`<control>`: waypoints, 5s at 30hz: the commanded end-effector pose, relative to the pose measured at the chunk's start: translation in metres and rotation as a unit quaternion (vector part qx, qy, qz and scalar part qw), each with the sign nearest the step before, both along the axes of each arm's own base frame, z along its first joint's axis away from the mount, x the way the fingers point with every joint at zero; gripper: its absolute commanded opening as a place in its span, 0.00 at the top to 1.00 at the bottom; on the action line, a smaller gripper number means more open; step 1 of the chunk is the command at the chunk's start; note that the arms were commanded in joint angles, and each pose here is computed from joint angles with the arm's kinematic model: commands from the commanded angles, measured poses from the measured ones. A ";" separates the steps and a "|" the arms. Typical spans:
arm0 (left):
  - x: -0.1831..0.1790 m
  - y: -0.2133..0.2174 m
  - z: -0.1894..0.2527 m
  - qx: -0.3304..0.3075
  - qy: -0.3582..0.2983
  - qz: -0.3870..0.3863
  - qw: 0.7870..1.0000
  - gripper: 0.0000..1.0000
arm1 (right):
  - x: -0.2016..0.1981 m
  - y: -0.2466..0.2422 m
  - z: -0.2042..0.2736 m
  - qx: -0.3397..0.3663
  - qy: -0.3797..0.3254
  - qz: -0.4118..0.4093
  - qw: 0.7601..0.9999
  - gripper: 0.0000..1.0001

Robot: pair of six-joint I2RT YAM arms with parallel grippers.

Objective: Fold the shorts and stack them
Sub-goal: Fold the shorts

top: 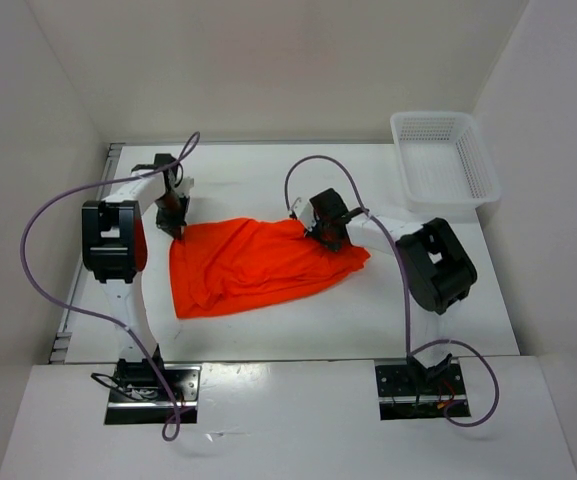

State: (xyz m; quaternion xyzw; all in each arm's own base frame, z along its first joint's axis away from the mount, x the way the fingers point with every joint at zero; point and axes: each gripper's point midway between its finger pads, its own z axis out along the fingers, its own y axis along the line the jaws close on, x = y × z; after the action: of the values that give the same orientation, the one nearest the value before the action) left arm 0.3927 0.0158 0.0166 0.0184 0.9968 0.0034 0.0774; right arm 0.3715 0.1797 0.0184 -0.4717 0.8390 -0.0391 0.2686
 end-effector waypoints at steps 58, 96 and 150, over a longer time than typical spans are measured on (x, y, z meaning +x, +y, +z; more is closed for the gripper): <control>-0.040 -0.082 0.030 0.151 -0.108 -0.154 0.970 1.00 | -0.004 -0.048 0.038 -0.017 -0.022 -0.026 0.999 0.39; -0.133 -0.053 0.005 0.214 -0.005 -0.204 0.955 0.75 | 0.007 -0.058 0.119 0.273 0.058 -0.270 0.922 0.22; 0.045 -0.020 0.009 -0.076 -0.067 -0.012 0.995 0.46 | -0.017 -0.057 0.023 0.231 0.152 -0.346 0.897 0.29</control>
State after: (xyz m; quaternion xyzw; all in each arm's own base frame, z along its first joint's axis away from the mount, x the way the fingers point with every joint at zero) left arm 0.4403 -0.0056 0.0432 0.0261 0.9841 -0.0691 0.1613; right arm 0.3608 0.1167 0.0623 -0.0870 0.9576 0.1474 0.2316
